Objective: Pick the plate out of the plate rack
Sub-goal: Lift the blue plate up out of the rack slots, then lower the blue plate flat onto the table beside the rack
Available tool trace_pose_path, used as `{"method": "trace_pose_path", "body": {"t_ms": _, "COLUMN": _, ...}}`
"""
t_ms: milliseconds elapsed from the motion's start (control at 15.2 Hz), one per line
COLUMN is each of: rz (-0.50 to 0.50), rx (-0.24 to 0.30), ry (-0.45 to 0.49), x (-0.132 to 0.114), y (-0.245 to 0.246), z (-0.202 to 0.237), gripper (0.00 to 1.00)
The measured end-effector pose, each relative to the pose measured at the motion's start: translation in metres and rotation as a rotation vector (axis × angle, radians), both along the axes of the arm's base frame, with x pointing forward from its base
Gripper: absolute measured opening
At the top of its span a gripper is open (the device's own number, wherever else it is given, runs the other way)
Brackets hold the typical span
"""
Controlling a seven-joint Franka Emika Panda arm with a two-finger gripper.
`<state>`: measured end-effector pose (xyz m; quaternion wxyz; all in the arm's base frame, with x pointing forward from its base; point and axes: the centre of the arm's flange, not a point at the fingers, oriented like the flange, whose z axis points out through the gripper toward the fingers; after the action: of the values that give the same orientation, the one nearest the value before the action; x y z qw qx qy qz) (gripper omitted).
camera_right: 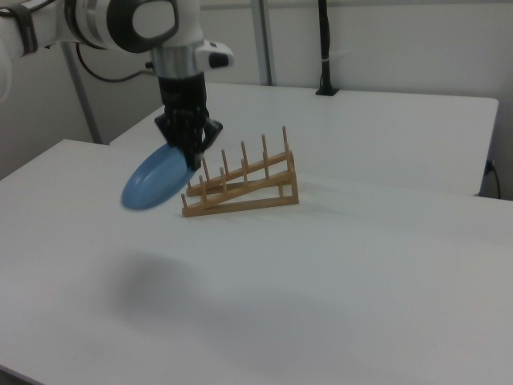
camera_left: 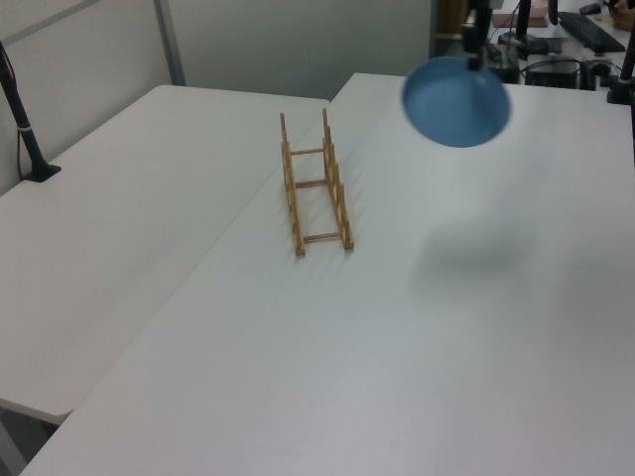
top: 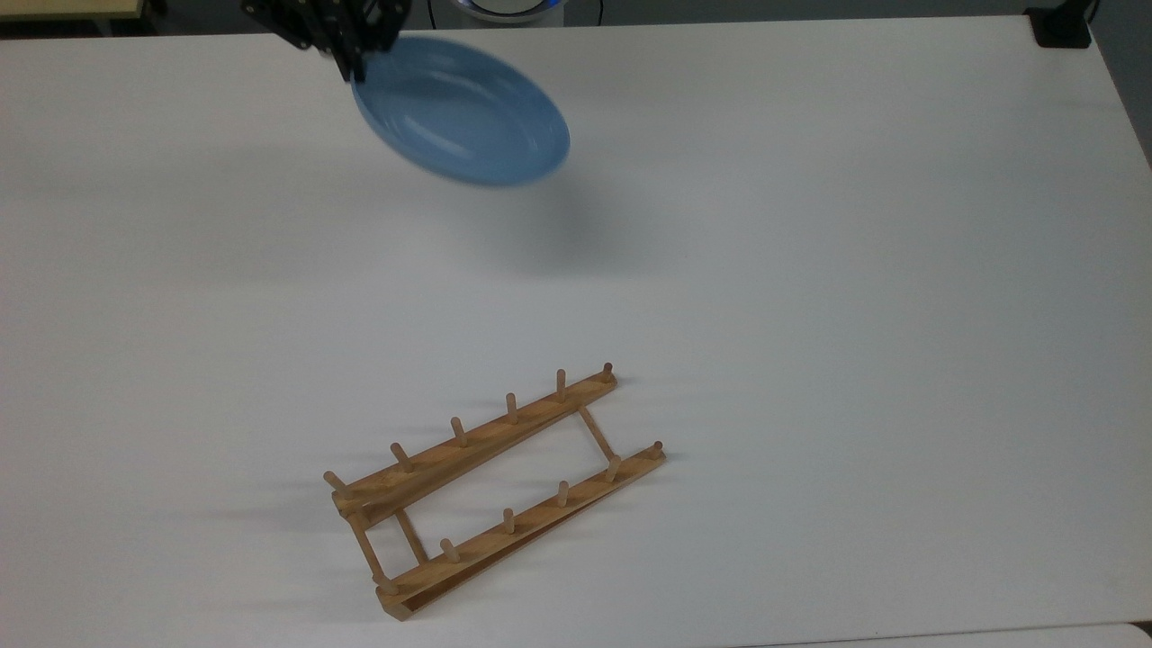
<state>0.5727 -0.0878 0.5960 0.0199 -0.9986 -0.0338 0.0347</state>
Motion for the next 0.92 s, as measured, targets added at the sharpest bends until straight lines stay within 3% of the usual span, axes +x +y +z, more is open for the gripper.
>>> {"method": "trace_pose_path", "body": {"t_ms": 132, "rz": 0.115, "rx": 0.034, "ry": 0.080, "x": -0.011, "y": -0.019, "z": -0.022, "gripper": 0.07}}
{"method": "trace_pose_path", "body": {"t_ms": 263, "rz": 0.156, "rx": 0.060, "ry": 0.128, "x": -0.015, "y": -0.036, "z": -0.054, "gripper": 0.07}}
{"method": "trace_pose_path", "body": {"t_ms": 592, "rz": 0.152, "rx": 0.073, "ry": 0.165, "x": -0.009, "y": -0.042, "z": -0.157, "gripper": 0.07}}
{"method": "trace_pose_path", "body": {"t_ms": 922, "rz": 0.056, "rx": 0.047, "ry": 0.148, "x": 0.002, "y": -0.030, "z": -0.222, "gripper": 0.07}}
